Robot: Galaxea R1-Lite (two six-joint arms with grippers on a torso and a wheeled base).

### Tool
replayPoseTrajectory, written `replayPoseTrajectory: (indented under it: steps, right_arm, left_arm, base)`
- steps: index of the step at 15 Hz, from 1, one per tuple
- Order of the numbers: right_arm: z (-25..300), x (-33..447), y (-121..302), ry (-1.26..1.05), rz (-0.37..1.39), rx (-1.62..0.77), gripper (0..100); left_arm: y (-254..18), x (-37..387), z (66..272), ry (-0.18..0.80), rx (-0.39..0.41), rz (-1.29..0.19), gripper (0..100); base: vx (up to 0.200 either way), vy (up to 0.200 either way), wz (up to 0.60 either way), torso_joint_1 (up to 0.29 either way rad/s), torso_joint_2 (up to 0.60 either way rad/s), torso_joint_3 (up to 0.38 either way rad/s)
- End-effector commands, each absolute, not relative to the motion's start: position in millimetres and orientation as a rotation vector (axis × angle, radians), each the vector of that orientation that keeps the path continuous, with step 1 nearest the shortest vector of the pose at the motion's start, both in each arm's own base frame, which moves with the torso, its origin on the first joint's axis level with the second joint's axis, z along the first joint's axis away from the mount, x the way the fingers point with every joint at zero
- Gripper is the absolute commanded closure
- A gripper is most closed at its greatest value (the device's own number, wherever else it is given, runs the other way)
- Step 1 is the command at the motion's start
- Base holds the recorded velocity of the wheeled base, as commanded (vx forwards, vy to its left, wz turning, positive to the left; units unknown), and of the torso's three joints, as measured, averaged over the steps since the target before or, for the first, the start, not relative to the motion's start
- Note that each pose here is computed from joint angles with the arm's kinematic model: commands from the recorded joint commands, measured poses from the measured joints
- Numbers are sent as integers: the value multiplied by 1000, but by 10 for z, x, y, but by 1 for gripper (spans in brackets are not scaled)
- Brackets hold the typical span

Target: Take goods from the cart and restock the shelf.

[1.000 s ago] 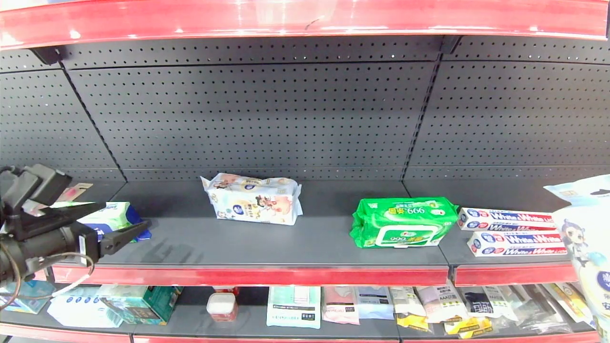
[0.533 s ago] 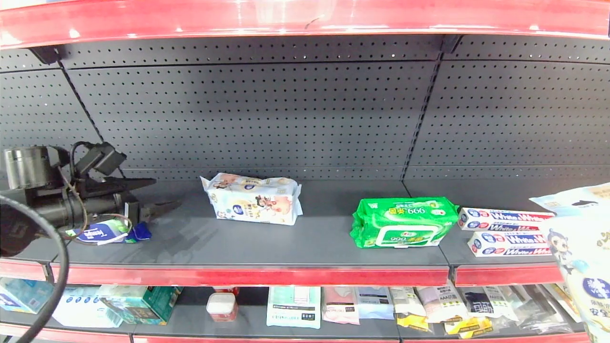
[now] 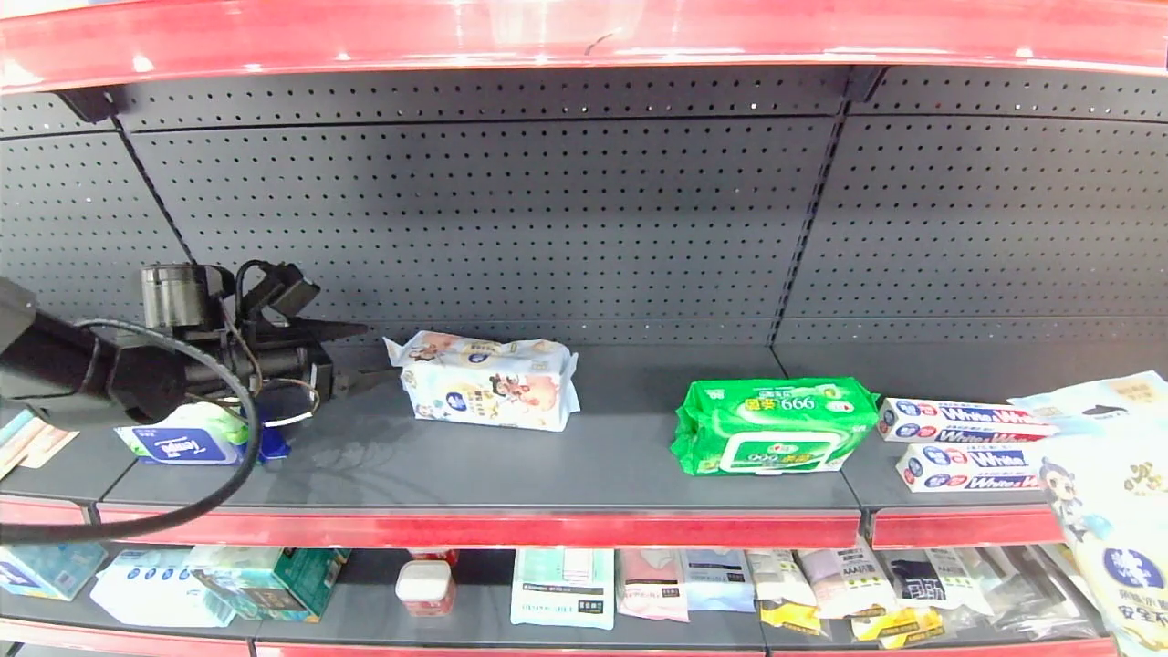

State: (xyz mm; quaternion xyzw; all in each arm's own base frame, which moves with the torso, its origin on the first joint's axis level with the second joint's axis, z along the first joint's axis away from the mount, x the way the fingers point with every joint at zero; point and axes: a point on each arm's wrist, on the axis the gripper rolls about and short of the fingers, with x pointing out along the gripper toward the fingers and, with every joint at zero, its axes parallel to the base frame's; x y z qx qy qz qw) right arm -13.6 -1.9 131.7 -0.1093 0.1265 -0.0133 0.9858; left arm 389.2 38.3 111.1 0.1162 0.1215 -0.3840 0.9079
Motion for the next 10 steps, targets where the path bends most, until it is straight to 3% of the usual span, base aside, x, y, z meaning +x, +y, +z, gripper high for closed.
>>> replayPoseTrajectory:
  steps: [1, 10]
  right_arm:
    - [1295, -136, -19, 259, -28, -221, 100]
    - [1191, -145, -22, 277, -38, -228, 100]
  left_arm:
    - [332, 4094, 952, 251, 258, -823, 0]
    - [132, 4144, 996, 251, 229, -930, 0]
  base:
    - [0, 0, 0, 0, 0, 0]
    - [0, 0, 0, 0, 0, 0]
